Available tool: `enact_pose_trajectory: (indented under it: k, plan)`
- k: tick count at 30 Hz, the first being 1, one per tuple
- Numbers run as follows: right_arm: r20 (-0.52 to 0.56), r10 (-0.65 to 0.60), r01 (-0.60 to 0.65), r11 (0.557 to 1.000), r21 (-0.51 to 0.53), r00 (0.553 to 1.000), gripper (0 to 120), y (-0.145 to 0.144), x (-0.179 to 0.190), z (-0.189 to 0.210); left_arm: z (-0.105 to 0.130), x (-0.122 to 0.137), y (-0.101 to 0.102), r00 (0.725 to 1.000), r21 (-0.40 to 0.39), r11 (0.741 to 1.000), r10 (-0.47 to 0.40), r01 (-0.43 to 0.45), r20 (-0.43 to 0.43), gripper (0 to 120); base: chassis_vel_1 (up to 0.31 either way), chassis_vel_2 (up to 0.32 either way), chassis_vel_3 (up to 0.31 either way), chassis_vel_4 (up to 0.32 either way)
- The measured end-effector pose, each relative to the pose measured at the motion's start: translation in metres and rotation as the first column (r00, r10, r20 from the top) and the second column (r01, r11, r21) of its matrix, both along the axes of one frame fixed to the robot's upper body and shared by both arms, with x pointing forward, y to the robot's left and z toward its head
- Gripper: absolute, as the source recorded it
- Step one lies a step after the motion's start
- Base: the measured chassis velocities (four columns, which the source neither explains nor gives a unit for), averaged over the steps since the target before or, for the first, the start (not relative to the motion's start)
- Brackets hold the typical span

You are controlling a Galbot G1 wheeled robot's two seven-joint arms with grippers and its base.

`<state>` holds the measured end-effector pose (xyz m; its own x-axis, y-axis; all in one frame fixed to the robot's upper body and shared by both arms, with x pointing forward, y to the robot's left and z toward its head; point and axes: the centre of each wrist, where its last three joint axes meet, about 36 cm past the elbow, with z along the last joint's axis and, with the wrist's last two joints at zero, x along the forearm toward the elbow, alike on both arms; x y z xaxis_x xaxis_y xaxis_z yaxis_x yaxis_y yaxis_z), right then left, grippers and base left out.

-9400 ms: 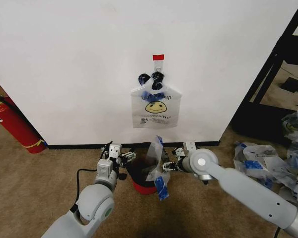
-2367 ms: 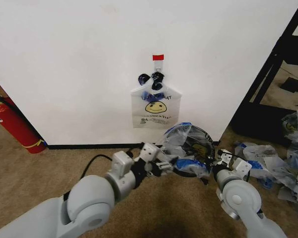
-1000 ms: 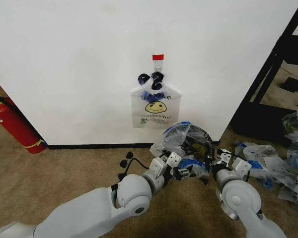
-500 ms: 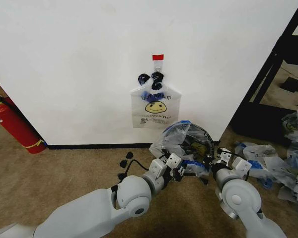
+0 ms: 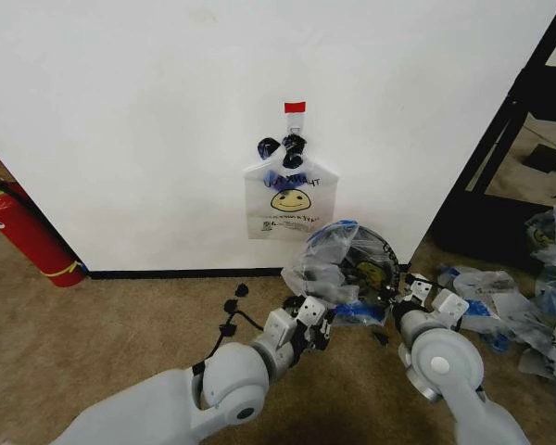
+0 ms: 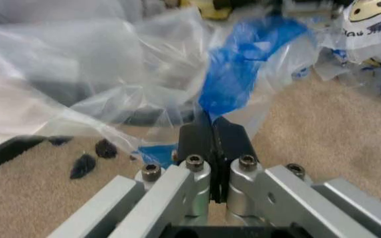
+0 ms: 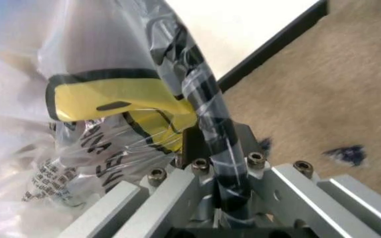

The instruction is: Pick up the garbage bag from the wall and place it over the trash bin.

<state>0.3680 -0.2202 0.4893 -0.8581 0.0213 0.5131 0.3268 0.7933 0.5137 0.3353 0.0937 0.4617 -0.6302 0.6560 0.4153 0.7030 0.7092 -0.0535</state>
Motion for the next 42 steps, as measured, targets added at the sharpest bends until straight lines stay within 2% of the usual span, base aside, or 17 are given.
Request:
enact_pose_trajectory:
  k: [9, 25, 34, 42]
  plan:
    - [-0.019, 0.038, -0.037, 0.999, 0.037, 0.999, 0, 0.008, -0.010, 0.010, -0.022, -0.002, 0.008, 0.999, 0.026, 0.999, 0.032, -0.032, 0.002, 0, 0.000, 0.000, 0.000, 0.000]
    - [-0.082, 0.038, -0.034, 0.998, 0.048, 0.996, 0, -0.007, -0.024, 0.012, -0.071, -0.001, 0.009, 0.993, 0.048, 0.993, 0.101, -0.104, 0.058, 0, 0.000, 0.000, 0.000, 0.000]
    - [-0.115, 0.092, -0.085, 0.995, 0.061, 0.989, 0, -0.018, -0.046, 0.013, -0.085, -0.001, 0.010, 0.989, 0.042, 0.990, 0.135, -0.138, 0.063, 0, 0.000, 0.000, 0.000, 0.000]
    - [-0.134, 0.111, -0.102, 0.992, 0.068, 0.985, 0, -0.026, -0.055, 0.014, -0.082, -0.008, 0.022, 0.988, 0.047, 0.989, 0.138, -0.142, 0.072, 0, 0.000, 0.000, 0.000, 0.000]
